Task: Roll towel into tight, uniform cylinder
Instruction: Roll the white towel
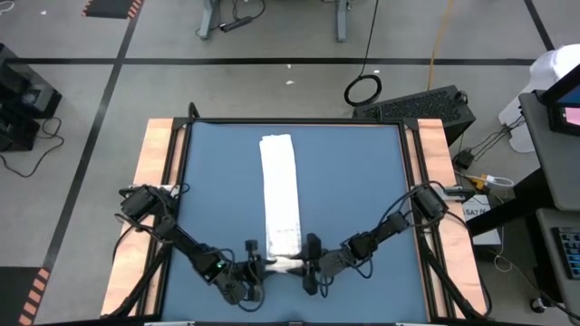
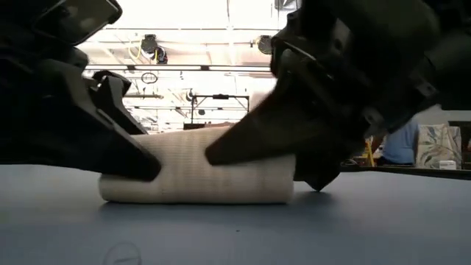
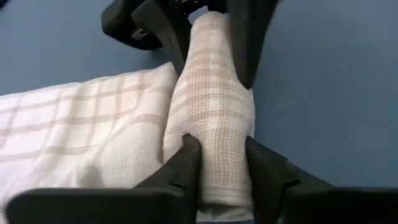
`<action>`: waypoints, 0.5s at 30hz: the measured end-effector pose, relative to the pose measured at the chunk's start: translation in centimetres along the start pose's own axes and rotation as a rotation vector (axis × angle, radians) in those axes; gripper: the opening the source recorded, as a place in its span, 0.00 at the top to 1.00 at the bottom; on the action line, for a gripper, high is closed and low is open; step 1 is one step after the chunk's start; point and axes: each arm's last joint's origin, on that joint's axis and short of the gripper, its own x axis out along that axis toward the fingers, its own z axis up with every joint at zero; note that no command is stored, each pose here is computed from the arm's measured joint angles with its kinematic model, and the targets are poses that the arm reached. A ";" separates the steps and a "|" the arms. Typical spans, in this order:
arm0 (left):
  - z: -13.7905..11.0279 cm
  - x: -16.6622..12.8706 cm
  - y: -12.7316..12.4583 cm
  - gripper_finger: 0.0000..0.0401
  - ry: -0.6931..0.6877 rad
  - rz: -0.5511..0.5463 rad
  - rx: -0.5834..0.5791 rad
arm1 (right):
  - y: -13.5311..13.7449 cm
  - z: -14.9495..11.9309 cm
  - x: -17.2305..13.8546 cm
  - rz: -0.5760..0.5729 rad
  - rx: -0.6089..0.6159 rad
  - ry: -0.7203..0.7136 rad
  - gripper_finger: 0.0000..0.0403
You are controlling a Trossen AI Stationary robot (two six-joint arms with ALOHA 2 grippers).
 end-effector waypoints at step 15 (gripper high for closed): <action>0.3 1.4 1.2 0.75 0.059 -0.069 -0.092 | 5.9 -2.6 -4.7 -0.150 -0.765 -0.159 0.21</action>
